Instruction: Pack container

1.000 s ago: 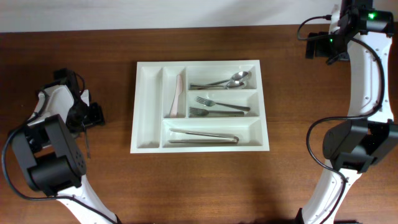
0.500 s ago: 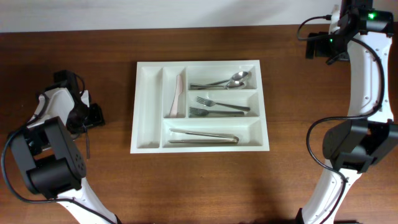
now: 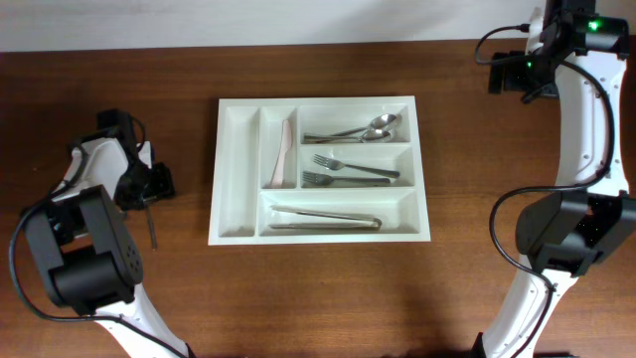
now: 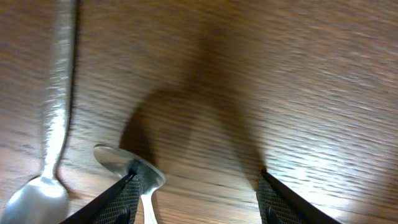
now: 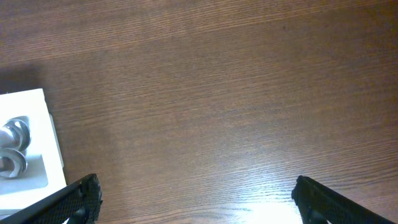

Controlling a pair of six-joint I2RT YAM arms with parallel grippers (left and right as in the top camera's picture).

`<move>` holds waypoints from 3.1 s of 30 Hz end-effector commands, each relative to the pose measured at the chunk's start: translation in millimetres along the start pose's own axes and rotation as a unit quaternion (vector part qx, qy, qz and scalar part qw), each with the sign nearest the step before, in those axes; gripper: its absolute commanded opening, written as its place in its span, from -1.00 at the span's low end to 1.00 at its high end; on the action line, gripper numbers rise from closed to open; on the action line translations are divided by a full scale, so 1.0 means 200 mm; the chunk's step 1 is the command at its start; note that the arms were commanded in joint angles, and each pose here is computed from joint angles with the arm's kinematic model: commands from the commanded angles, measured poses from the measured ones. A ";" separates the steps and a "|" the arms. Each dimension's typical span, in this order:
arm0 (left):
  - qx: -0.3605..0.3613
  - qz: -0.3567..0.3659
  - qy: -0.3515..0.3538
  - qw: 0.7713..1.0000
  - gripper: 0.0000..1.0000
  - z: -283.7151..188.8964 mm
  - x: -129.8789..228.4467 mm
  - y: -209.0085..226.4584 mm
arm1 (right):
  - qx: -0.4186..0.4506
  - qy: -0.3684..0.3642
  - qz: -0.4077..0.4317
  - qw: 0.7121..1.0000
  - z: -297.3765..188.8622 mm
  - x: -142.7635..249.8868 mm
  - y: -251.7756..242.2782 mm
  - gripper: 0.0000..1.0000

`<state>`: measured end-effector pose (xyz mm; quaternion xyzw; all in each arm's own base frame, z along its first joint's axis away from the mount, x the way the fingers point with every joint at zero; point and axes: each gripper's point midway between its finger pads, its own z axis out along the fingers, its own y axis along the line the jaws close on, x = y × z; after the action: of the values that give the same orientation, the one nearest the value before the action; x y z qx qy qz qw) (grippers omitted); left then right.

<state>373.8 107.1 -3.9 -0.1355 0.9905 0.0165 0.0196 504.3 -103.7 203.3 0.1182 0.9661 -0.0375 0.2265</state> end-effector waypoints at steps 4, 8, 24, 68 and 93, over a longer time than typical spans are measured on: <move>0.032 0.021 0.042 0.998 0.05 0.15 0.11 -0.16 | 0.005 0.001 0.004 1.000 0.01 0.00 0.00 0.98; 0.033 0.019 0.037 0.999 -0.20 0.15 0.10 -0.16 | 0.005 0.001 0.004 1.000 0.01 0.00 0.00 0.98; 0.033 0.017 0.037 0.999 -0.91 0.15 0.10 -0.15 | 0.005 0.001 0.004 1.000 0.01 0.00 0.00 0.98; 0.019 0.017 0.013 1.000 -0.06 0.15 0.04 -0.13 | 0.005 0.001 0.004 1.000 0.01 0.00 0.00 0.98; 0.018 -0.007 0.044 0.999 -0.67 0.15 0.11 -0.13 | 0.005 0.001 0.004 1.000 0.01 0.00 0.00 0.98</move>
<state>377.6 85.9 -4.3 -0.1411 0.9898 0.0070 0.0200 504.4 -103.7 203.4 0.1178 0.9661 -0.0376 0.2266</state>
